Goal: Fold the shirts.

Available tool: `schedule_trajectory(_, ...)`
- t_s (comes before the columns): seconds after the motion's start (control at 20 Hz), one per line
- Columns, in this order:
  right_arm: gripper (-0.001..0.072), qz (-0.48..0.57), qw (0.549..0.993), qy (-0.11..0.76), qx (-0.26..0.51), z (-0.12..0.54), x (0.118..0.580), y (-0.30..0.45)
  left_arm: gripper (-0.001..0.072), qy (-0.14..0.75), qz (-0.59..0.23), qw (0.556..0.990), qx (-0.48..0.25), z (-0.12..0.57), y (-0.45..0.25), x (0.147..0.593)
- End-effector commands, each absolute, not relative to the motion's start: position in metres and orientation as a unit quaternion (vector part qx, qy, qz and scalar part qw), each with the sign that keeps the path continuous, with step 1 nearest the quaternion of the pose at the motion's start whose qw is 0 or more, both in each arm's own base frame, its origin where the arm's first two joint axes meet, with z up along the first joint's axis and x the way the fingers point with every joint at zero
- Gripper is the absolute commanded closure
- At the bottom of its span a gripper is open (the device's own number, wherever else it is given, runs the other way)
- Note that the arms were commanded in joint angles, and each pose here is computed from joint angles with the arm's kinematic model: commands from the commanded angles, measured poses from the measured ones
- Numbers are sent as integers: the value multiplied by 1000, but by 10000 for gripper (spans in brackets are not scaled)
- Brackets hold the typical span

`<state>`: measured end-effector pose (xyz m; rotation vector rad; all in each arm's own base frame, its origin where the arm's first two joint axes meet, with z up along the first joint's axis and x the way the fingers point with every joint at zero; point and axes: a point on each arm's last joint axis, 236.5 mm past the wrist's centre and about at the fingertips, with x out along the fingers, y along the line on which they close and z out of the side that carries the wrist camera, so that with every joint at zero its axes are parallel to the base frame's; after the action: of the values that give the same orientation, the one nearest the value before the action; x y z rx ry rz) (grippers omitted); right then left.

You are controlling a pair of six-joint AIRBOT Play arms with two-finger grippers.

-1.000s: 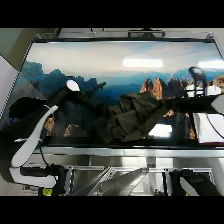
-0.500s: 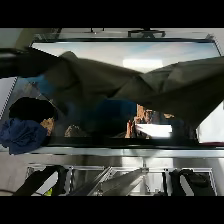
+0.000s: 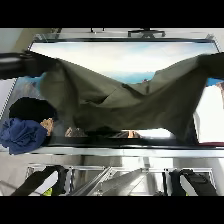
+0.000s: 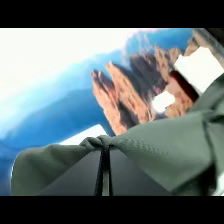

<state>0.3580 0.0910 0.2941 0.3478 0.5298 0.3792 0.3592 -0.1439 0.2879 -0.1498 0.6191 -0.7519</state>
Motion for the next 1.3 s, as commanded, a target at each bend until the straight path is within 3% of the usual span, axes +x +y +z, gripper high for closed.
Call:
schedule_trajectory(0.0, 694, 162, 873, 410, 210, 152, 411, 90, 670, 392, -366, 839, -91, 163, -154, 429)
schedule_trajectory(0.15, 694, 131, 815, 516, 230, 24, 439, 87, 665, 482, -366, 787, -120, 50, -158, 473)
schedule_trajectory(0.2, 694, 121, 799, 539, 238, -14, 446, 85, 592, 507, -362, 771, -136, 20, -157, 485)
schedule_trajectory(0.25, 695, 112, 790, 551, 243, -42, 453, 83, 385, 527, -353, 756, -158, 0, -152, 495)
schedule_trajectory(0.4, 667, 102, 776, 570, 250, -75, 463, 73, 362, 575, -348, 712, -200, -18, -128, 505)
schedule_trajectory(0.45, 488, 112, 776, 571, 243, -67, 463, 68, 362, 588, -348, 699, -210, -12, -117, 501)
schedule_trajectory(0.5, 222, 131, 773, 575, 234, -53, 460, 65, 362, 599, -347, 688, -218, -3, -105, 496)
schedule_trajectory(0.55, 187, 144, 768, 579, 230, -38, 454, 60, 362, 609, -347, 677, -224, 7, -95, 487)
schedule_trajectory(0.7, 192, 177, 755, 599, 198, 1, 418, 40, 362, 639, -343, 644, -245, 24, -78, 451)
schedule_trajectory(0.85, 212, 153, 727, 662, 99, -10, 355, -5, 362, 676, -342, 601, -253, 12, -85, 386)
schedule_trajectory(1.1, 212, 90, 723, 670, 145, -61, 308, -38, 362, 748, -274, 559, -231, -53, -83, 271)
schedule_trajectory(1.25, 212, 98, 709, 678, 167, -79, 302, -31, 361, 738, -258, 573, -246, -72, -92, 253)
